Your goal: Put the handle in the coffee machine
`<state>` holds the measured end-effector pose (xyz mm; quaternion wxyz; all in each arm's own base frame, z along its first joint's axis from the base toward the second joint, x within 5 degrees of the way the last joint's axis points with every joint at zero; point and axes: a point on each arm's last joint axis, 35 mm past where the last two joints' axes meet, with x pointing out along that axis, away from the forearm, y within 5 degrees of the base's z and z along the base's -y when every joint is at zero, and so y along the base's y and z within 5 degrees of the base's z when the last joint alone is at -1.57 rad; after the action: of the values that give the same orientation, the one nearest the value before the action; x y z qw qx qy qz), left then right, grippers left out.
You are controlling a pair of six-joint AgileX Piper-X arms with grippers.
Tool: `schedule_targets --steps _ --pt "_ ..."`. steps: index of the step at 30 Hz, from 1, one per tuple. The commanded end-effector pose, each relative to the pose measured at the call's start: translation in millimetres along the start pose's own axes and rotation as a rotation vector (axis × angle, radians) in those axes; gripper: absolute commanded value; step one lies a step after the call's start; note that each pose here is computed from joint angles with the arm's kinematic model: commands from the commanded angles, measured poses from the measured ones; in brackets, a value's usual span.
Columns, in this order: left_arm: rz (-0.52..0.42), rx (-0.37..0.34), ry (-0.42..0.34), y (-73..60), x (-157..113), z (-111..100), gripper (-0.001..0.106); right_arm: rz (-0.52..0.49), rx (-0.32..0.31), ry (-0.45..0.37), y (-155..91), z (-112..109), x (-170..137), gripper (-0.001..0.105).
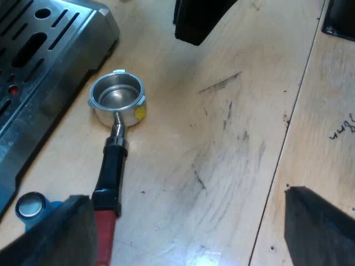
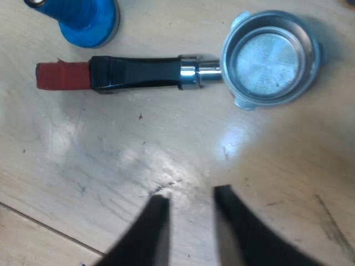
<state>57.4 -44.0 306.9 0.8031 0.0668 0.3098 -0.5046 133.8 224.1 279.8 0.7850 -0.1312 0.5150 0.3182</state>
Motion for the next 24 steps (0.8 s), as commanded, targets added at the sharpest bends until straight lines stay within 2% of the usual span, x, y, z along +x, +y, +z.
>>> schedule_targets --steps 1,2,4,7,10,15,17,20,24 --pt "0.018 0.012 -0.029 -4.8 -9 7 0.072 -0.013 -0.053 -0.024 1 5 -10 0.062" --pt "0.021 0.02 -0.039 -6.2 -11 9 0.072 -0.018 -0.062 -0.034 1 7 -13 0.068" --pt "0.027 0.028 -0.047 -7.4 -14 11 0.072 -0.037 -0.079 -0.057 2 11 -17 0.072" --pt "0.055 -0.007 -0.06 -6.9 -15 14 0.072 -0.075 -0.088 -0.085 1 16 -21 0.071" --pt "0.067 -0.021 -0.08 -5.8 -16 16 0.072 -0.084 -0.067 -0.092 -5 19 -21 0.071" --pt "0.08 -0.013 -0.113 -4.6 -16 21 0.072 -0.05 -0.007 -0.075 -27 25 -21 0.072" --pt "0.083 -0.005 -0.123 -4.3 -16 22 0.072 -0.049 -0.016 -0.064 -31 26 -18 0.073" --pt "0.09 0.014 -0.148 -3.7 -17 25 0.072 -0.06 -0.03 -0.048 -36 29 -10 0.083" --pt "0.09 0.014 -0.148 -3.7 -17 25 0.072 -0.068 -0.036 -0.01 -40 34 7 0.085"
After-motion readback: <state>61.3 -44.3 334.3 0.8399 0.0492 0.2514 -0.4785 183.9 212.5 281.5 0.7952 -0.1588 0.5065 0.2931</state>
